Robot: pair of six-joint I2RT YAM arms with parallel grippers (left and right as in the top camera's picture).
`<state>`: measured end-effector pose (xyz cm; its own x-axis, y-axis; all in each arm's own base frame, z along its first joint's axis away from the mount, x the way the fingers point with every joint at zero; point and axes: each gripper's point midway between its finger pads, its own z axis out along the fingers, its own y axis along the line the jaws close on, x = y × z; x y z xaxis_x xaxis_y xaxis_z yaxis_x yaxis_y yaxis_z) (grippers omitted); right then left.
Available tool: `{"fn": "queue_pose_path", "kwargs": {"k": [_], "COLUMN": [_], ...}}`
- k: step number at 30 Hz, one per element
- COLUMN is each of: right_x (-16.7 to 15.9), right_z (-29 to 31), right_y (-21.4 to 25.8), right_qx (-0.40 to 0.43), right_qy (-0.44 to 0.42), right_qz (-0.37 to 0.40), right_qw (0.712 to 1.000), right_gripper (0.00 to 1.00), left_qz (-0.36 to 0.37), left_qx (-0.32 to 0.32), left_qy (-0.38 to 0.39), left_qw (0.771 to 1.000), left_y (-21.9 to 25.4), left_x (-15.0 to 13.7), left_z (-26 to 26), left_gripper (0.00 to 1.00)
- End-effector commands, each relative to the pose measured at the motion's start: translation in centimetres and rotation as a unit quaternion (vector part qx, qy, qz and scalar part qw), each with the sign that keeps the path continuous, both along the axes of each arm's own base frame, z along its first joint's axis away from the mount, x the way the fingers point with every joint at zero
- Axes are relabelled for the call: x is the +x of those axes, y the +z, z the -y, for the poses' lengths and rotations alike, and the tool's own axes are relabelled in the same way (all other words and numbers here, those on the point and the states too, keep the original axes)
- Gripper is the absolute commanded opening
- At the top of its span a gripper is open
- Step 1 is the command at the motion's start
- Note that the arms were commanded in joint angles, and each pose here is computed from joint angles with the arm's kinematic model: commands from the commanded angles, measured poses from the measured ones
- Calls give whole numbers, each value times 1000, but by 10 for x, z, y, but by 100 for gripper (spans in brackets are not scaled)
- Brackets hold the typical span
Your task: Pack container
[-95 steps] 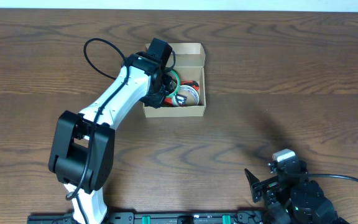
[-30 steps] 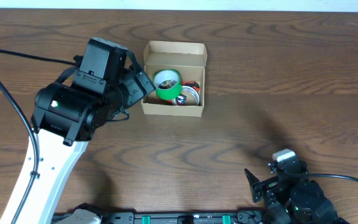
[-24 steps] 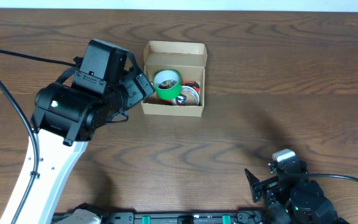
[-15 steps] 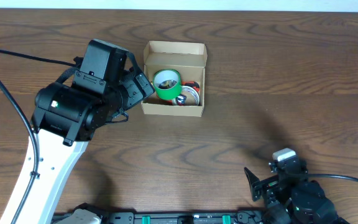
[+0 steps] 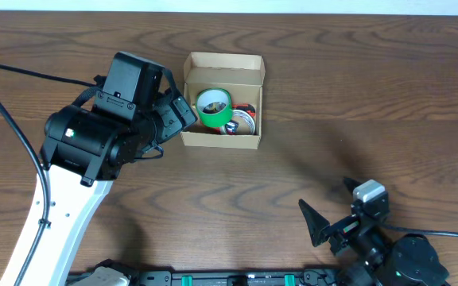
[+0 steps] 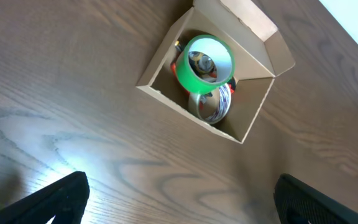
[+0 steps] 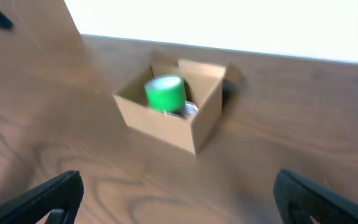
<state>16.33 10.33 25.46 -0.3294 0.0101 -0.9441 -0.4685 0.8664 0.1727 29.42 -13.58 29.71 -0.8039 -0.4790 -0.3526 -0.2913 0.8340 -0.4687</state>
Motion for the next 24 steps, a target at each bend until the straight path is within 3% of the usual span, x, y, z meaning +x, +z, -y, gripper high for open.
{"fn": "queue_pose_path", "kwargs": {"k": [1, 9, 14, 17, 18, 20, 22, 24], "right_x": [5, 61, 106, 132, 143, 161, 180, 199], "right_z": [-9, -27, -45, -61, -65, -69, -65, -55], "right_y": [12, 29, 47, 50, 50, 49, 44, 35], "right_qx": [-2, -77, -102, -123, -119, -109, -91, -64], "right_qy": [9, -27, -41, -27, -30, -41, -65, -97], "right_qz": [-8, -104, -119, -97, -90, -83, -90, -108], "right_qw": [1000, 991, 987, 987, 988, 990, 990, 987], "right_gripper": [99, 99, 99, 98, 92, 89, 67, 45], "left_qz": [5, 33, 50, 54, 57, 64, 70, 71], "left_qx": [4, -4, 3, 7, 7, 7, 7, 6], "left_qy": [-5, 1, 35, 73, 88, 115, 135, 149], "left_qw": [1000, 999, 998, 996, 994, 991, 988, 986], "left_y": [3, 11, 15, 13, 13, 11, 7, -1], "left_x": [2, 15, 33, 48, 55, 70, 86, 102], "left_z": [-1, -3, -31, -58, -68, -85, -99, -110], "left_gripper": [96, 96, 98, 75, 68, 54, 42, 24]}}
